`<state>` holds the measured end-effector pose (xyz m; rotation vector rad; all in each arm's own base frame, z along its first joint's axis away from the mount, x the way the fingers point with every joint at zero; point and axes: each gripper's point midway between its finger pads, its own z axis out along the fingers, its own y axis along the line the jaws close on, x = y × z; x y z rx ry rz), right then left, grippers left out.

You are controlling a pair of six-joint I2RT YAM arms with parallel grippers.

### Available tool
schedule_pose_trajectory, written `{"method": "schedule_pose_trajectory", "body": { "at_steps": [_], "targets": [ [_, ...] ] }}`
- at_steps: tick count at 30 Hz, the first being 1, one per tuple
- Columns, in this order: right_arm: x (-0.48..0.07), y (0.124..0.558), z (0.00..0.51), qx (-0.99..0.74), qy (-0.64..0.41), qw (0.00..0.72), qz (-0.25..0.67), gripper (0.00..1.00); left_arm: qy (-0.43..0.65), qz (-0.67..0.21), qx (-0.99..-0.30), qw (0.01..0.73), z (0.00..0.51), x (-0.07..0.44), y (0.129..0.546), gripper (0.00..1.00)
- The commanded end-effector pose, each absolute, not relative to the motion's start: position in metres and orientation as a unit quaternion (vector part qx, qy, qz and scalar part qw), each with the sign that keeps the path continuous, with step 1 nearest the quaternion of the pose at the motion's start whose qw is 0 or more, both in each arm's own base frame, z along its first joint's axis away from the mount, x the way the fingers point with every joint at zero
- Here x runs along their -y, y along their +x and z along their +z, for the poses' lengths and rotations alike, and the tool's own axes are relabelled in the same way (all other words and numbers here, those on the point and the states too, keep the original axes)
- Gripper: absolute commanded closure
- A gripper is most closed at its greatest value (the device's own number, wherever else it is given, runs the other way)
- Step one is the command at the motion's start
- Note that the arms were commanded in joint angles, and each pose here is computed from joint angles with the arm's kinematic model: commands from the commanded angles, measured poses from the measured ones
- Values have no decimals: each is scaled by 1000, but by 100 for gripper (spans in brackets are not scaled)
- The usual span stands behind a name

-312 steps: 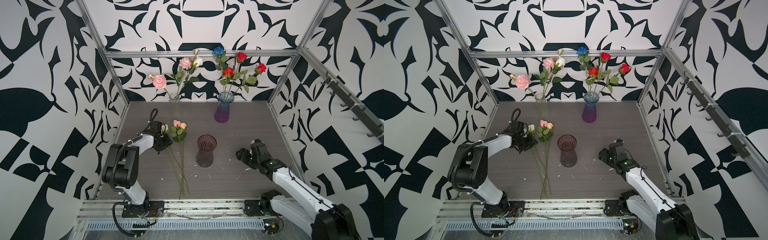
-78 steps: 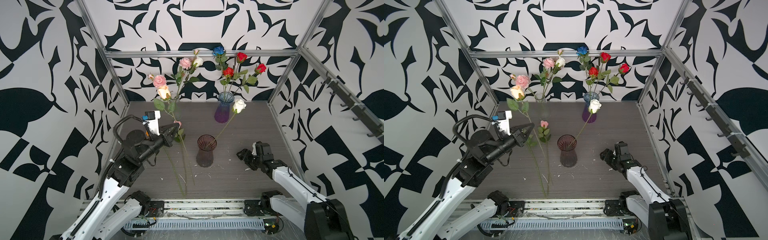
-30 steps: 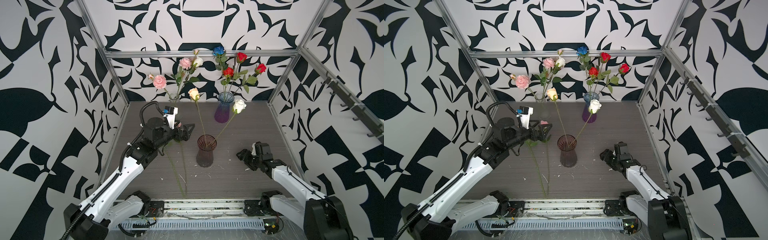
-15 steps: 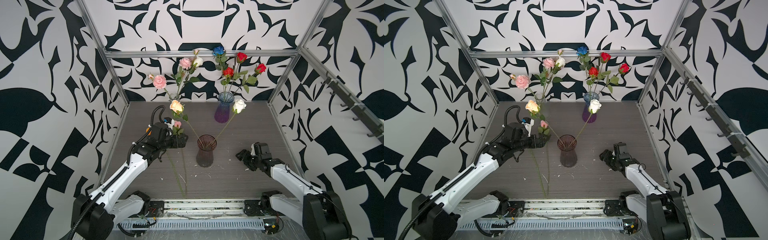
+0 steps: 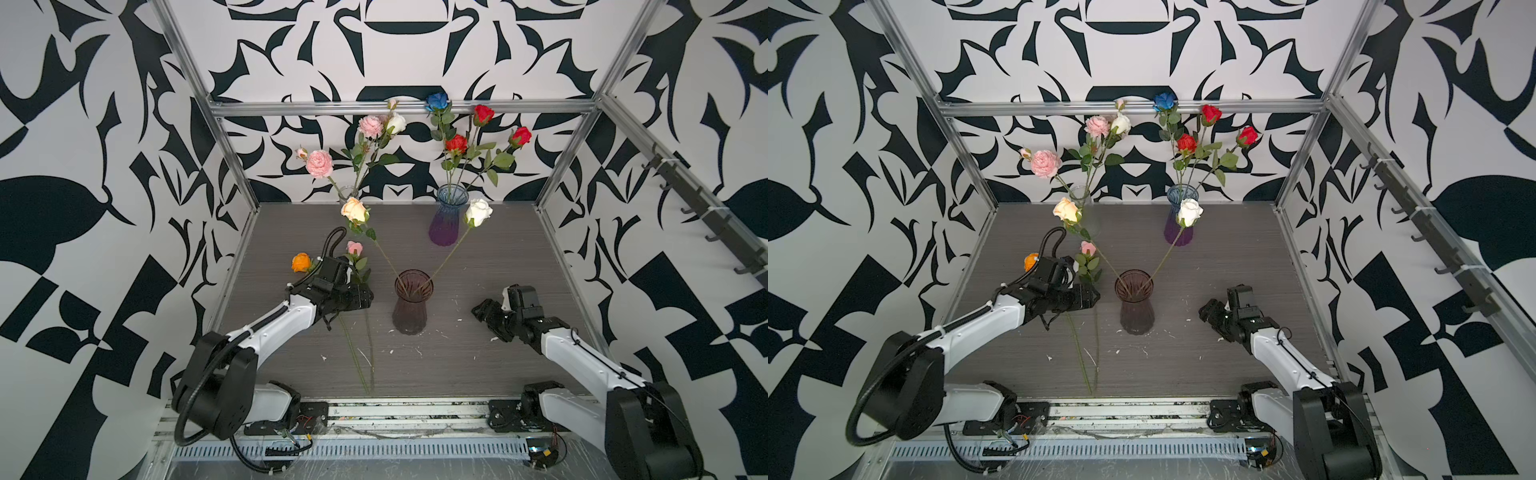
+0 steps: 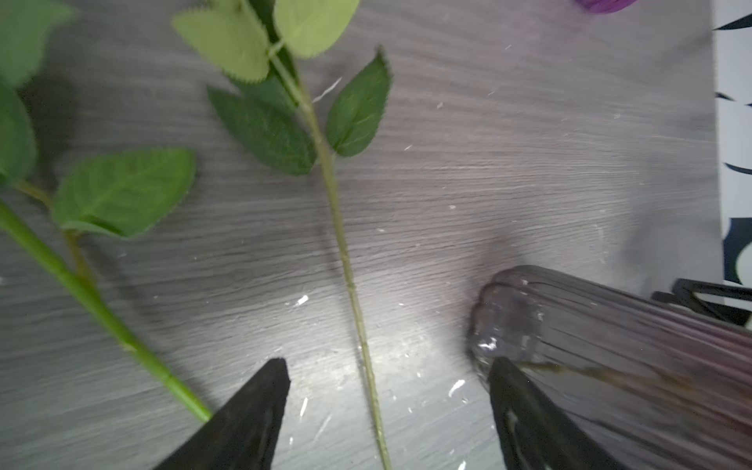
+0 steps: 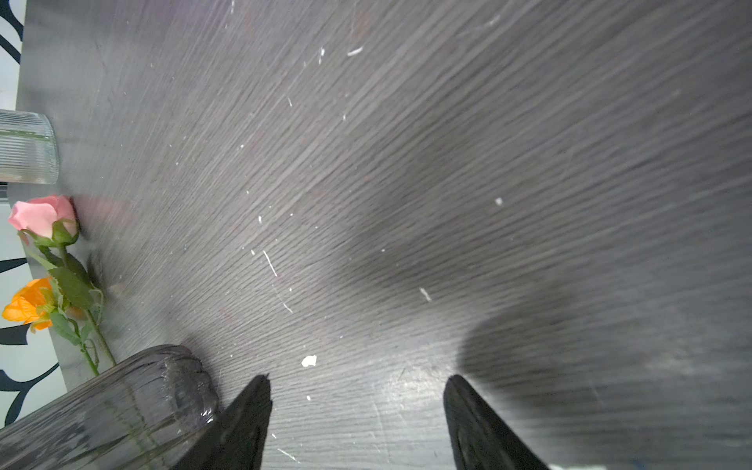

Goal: Arrange the flowers into the vase
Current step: 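Draw the left gripper back and close it on the pink rose stem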

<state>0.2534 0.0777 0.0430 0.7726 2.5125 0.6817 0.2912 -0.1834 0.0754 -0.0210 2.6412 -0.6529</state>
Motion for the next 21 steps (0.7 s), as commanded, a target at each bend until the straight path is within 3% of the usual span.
{"method": "schedule_pose_trajectory", "body": {
  "at_steps": [1, 5, 12, 21],
  "targets": [
    [-78, 265, 56, -898, 274, 231, 255, 29, -29, -250, -950, 185, 68, 186, 301, 21],
    [-78, 264, 56, -898, 275, 232, 254, 29, -35, -263, -954, 139, 51, 192, 304, 26],
    [-75, 262, 58, -895, 282, 238, 249, 30, -46, -254, -958, 124, 40, 190, 305, 29],
    [-76, 263, 56, -897, 282, 232, 250, 30, -52, -254, -962, 87, 26, 196, 308, 50]
  ]
}}
